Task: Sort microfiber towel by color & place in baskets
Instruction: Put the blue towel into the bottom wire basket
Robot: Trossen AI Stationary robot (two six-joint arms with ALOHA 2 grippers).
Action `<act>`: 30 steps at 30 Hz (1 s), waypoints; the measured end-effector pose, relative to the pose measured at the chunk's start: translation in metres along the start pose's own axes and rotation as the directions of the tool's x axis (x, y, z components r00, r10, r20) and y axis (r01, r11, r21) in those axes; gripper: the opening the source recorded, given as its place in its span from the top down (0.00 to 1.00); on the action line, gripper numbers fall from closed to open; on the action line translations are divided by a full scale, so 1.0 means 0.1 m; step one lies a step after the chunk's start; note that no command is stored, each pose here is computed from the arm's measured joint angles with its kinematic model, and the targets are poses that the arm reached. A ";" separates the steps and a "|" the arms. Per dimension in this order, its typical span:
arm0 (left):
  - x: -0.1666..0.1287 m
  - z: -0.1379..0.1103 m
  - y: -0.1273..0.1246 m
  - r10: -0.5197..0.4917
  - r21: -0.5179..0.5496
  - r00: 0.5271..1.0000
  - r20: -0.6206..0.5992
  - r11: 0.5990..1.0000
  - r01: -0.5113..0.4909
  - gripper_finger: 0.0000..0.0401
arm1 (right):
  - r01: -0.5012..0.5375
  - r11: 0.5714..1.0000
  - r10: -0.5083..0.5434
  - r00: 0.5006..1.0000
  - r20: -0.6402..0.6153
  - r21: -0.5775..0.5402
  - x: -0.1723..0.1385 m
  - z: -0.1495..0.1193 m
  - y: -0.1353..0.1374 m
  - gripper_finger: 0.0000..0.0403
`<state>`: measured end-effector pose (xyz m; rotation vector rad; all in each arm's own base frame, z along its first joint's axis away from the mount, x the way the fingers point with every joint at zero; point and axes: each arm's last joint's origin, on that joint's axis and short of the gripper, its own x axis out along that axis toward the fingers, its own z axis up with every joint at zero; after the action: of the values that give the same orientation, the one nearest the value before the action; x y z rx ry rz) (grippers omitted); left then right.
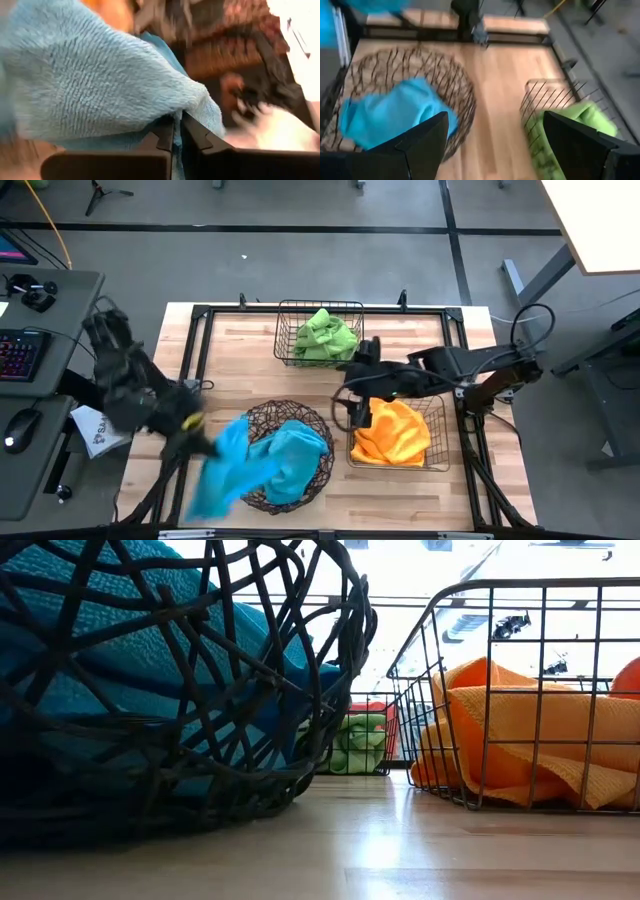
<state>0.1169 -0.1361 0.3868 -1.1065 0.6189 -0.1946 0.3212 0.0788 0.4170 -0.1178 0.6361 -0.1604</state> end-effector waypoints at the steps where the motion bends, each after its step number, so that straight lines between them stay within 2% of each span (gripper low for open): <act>1: -0.01 0.12 -0.03 0.010 0.068 0.998 0.061 0.998 -0.014 1.00 | 0.012 1.000 -0.012 1.000 0.029 0.006 -0.04 0.02 -0.01 0.20; 5: 0.13 0.45 0.01 0.089 0.295 0.975 0.204 0.944 -0.148 1.00 | 0.049 0.998 -0.053 0.991 0.126 0.030 -0.20 0.11 -0.08 0.20; 8: 0.34 0.55 0.13 0.165 0.423 0.956 0.241 0.869 -0.257 1.00 | 0.047 0.997 -0.057 0.982 0.178 0.057 -0.30 0.15 -0.13 0.20; 10: 0.53 0.58 0.22 0.161 0.485 0.947 0.277 0.828 -0.283 1.00 | 0.049 0.996 -0.062 0.978 0.198 0.068 -0.36 0.16 -0.16 0.20; 12: 0.72 0.56 0.32 0.085 0.532 0.946 0.314 0.809 -0.249 1.00 | 0.069 0.995 -0.083 0.975 0.207 0.077 -0.40 0.16 -0.18 0.20; 16: 0.97 0.46 0.63 -0.090 0.528 0.951 0.295 0.845 -0.083 1.00 | 0.083 0.992 -0.102 0.971 0.216 0.096 -0.47 0.16 -0.22 0.20; 19: 1.02 0.37 0.90 -0.140 0.486 0.944 0.299 0.874 -0.024 1.00 | 0.082 0.991 -0.103 0.970 0.218 0.103 -0.50 0.16 -0.23 0.20; 22: 1.02 0.31 1.05 -0.183 0.438 0.933 0.309 0.898 0.031 1.00 | 0.083 0.991 -0.103 0.972 0.209 0.102 -0.50 0.15 -0.23 0.20; 26: 1.05 0.12 1.18 -0.125 0.397 0.967 0.220 0.917 0.028 1.00 | 0.087 0.992 -0.104 0.976 0.189 0.094 -0.49 0.13 -0.23 0.20; 30: 1.05 0.00 1.28 -0.020 0.362 0.990 0.141 0.932 -0.033 0.99 | 0.087 0.991 -0.104 0.977 0.184 0.098 -0.49 0.12 -0.23 0.20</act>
<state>0.1835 -0.1252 0.2354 -0.7510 0.4360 -0.2125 0.2868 0.0659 0.4588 -0.0761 0.4330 -0.2670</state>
